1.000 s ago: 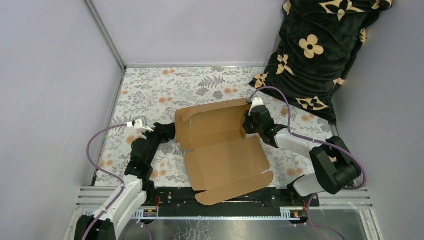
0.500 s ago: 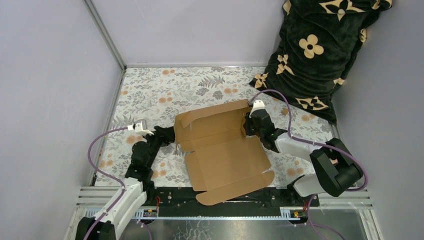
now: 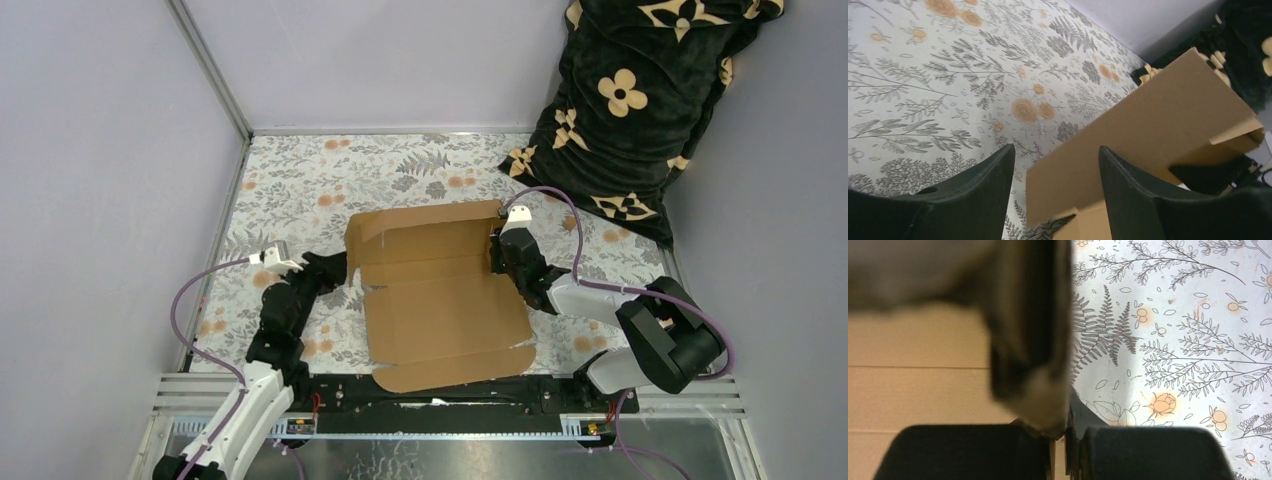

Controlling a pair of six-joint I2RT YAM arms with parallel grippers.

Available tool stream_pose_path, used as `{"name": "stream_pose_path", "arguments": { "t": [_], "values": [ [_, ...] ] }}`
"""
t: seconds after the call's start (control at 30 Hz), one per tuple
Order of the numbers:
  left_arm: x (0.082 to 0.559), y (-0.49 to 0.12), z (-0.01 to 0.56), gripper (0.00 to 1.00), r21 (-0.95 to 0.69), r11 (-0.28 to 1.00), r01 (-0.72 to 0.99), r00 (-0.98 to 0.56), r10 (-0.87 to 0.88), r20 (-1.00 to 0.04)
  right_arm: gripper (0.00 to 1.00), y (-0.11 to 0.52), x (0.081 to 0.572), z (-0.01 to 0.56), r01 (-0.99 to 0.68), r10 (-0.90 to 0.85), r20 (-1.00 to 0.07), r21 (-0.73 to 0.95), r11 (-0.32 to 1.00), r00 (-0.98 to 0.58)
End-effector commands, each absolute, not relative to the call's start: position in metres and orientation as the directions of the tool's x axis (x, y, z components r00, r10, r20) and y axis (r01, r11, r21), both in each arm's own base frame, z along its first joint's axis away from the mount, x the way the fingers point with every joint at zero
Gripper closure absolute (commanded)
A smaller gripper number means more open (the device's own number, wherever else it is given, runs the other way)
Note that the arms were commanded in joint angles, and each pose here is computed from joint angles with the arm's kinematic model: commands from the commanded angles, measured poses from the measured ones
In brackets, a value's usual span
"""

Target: Fold the paper box

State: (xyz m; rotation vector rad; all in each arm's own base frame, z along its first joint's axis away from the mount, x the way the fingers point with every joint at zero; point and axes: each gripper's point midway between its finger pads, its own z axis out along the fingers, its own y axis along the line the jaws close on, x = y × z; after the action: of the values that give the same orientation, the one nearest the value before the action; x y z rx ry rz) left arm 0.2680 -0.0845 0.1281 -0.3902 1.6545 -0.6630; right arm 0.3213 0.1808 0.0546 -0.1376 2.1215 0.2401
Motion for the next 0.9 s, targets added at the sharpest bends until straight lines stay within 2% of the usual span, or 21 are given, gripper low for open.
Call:
{"name": "stream_pose_path", "arguments": {
  "t": [0.0,0.23,0.4,0.7,0.87],
  "values": [
    [0.273,-0.061,0.139,0.31,-0.621,0.782,-0.058,-0.166,-0.621,-0.766,0.96,0.165,0.316,0.039,-0.117,-0.006,-0.835,0.070,0.991,-0.551],
    [0.279,-0.055,0.151,0.37,-0.628,0.758,-0.178,-0.191,-0.652,-0.734,0.96,0.163,0.318,0.040,-0.093,-0.013,-0.843,0.045,0.995,-0.538],
    [0.279,-0.057,0.174,0.52,-0.635,0.757,-0.157,-0.172,-0.654,-0.737,0.95,0.156,0.318,0.043,-0.059,-0.032,-0.854,-0.001,0.998,-0.519],
    [0.269,-0.060,0.202,0.58,-0.657,0.744,-0.120,-0.152,-0.668,-0.728,0.95,0.162,0.322,0.047,-0.055,-0.054,-0.859,-0.030,0.998,-0.509],
    [0.269,-0.085,0.203,0.72,-0.675,0.736,-0.053,-0.215,-0.668,-0.712,0.95,0.165,0.320,0.043,-0.061,-0.060,-0.853,-0.033,0.998,-0.518]
  ]
}}
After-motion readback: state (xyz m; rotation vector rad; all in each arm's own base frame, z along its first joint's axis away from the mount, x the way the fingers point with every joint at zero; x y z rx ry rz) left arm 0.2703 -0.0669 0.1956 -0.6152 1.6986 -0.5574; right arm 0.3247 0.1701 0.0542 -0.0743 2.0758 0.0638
